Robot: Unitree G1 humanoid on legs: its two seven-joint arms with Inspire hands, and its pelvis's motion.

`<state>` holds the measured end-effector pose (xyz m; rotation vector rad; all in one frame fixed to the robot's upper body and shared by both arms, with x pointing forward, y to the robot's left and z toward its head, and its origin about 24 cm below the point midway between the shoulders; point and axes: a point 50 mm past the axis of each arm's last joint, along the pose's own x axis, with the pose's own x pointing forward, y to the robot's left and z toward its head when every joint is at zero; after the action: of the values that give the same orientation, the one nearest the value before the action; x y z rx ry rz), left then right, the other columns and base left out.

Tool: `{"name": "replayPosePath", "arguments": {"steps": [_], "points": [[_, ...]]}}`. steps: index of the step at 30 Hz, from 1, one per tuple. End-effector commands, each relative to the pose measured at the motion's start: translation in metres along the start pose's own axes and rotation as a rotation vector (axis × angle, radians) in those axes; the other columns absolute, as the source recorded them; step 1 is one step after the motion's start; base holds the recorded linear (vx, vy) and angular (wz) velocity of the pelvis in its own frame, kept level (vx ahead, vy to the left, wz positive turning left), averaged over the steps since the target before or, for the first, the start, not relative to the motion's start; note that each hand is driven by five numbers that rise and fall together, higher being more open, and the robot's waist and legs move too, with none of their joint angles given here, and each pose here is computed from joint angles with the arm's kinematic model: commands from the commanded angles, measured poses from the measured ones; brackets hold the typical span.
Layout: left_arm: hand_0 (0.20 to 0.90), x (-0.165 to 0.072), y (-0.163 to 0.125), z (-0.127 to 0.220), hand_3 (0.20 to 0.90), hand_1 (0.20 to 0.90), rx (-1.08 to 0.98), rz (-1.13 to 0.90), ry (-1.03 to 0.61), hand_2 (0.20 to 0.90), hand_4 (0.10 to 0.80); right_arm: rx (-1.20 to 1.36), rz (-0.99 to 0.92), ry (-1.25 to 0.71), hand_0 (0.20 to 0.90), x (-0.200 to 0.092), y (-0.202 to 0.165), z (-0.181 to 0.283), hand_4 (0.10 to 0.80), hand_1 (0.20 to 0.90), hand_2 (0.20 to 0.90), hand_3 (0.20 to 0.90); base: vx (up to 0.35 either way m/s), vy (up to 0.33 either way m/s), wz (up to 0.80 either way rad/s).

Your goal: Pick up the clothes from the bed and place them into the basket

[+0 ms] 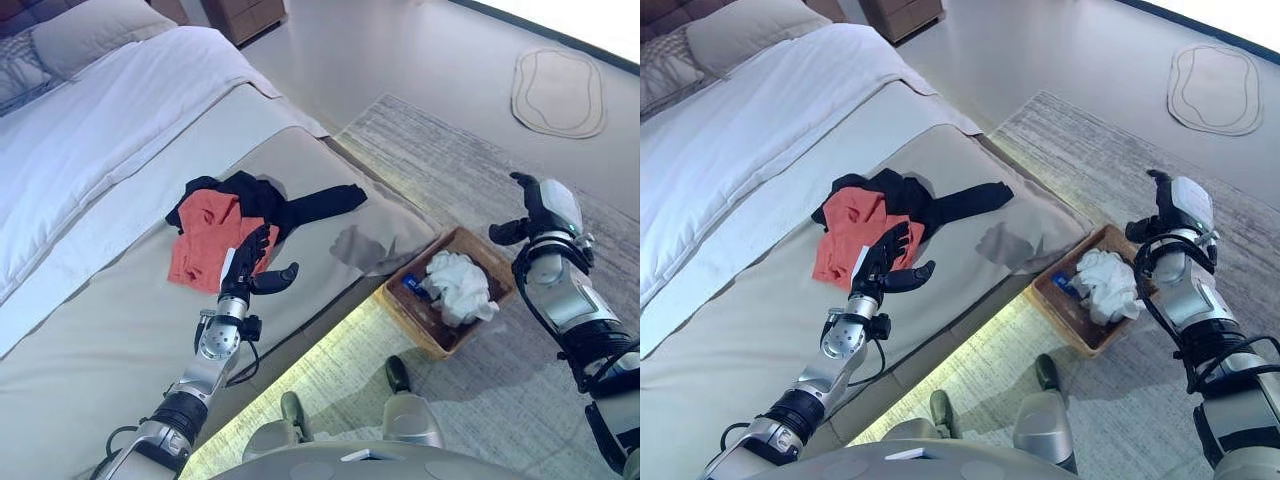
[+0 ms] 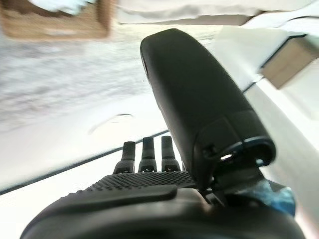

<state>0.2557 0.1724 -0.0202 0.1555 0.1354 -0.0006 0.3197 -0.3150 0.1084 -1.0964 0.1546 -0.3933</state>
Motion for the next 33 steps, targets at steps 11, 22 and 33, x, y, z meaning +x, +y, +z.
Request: {"name": "replayPosePath", "arguments": {"steps": [11, 22, 33], "points": [[0.900, 0.006, 0.037, 0.022, 0.900, 0.900, 0.054, 0.126, -0.139, 0.900, 0.800, -0.079, -0.327, -0.467, 0.900, 0.027, -0.072, 0.146, 0.800, 0.900, 0.900, 0.900, 0.006, -0.004, 0.42], [0.900, 0.010, 0.034, 0.049, 0.900, 0.900, 0.055, 0.043, -0.290, 0.900, 0.800, -0.216, -0.420, -0.518, 0.900, 0.036, -0.098, 0.197, 0.800, 0.900, 0.900, 0.900, -0.085, 0.061, 0.41], [0.900, 0.018, 0.034, 0.081, 0.900, 0.900, 0.256, 0.130, -0.453, 0.900, 0.800, -0.347, -0.381, -0.476, 0.900, 0.043, -0.087, 0.217, 0.800, 0.900, 0.900, 0.900, -0.039, 0.074, 0.28]]}}
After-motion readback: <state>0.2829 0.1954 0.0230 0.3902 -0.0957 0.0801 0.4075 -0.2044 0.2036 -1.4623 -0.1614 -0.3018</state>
